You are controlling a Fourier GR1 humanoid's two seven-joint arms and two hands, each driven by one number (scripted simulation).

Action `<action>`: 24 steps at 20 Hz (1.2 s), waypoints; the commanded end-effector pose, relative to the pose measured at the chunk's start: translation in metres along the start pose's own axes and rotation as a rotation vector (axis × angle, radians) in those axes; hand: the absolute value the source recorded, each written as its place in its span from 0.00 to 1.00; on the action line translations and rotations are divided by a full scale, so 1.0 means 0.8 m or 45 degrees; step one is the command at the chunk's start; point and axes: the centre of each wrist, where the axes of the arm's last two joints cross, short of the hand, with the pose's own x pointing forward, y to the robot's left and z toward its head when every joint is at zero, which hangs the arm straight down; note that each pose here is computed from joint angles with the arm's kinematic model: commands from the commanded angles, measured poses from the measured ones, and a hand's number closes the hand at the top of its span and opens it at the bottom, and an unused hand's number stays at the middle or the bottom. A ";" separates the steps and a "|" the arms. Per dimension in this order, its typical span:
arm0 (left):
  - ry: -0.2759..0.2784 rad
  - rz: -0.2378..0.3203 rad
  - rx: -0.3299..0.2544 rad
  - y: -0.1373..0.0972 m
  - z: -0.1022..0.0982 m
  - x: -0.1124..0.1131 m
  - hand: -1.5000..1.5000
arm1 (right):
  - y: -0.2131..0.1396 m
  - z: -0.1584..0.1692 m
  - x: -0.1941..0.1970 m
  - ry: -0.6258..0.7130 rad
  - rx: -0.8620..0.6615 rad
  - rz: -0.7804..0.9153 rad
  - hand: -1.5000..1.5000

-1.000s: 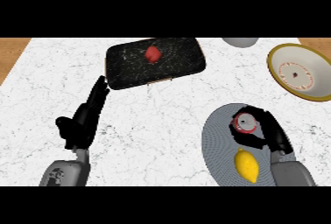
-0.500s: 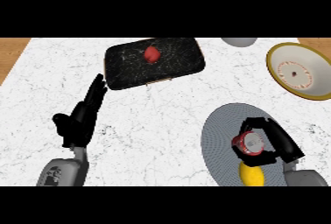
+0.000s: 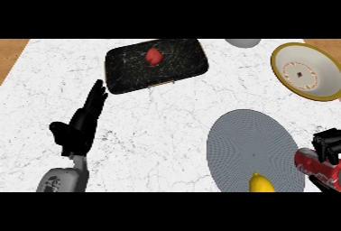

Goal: Pick the can from the placemat and place it in the bowl

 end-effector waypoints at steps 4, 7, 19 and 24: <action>-0.016 -0.017 -0.001 -0.009 -0.010 -0.002 0.50 | -0.085 0.035 0.064 -0.286 -0.054 0.133 1.00; -0.013 -0.012 -0.007 0.008 -0.009 0.007 0.50 | -0.104 0.044 0.109 -0.214 -0.089 0.197 1.00; -0.007 0.002 -0.056 -0.003 -0.015 -0.003 0.50 | -0.176 -0.020 0.135 -0.056 -0.310 0.253 1.00; -0.019 -0.010 -0.036 -0.007 0.007 0.004 0.50 | -0.190 -0.054 0.125 0.009 -0.324 0.309 1.00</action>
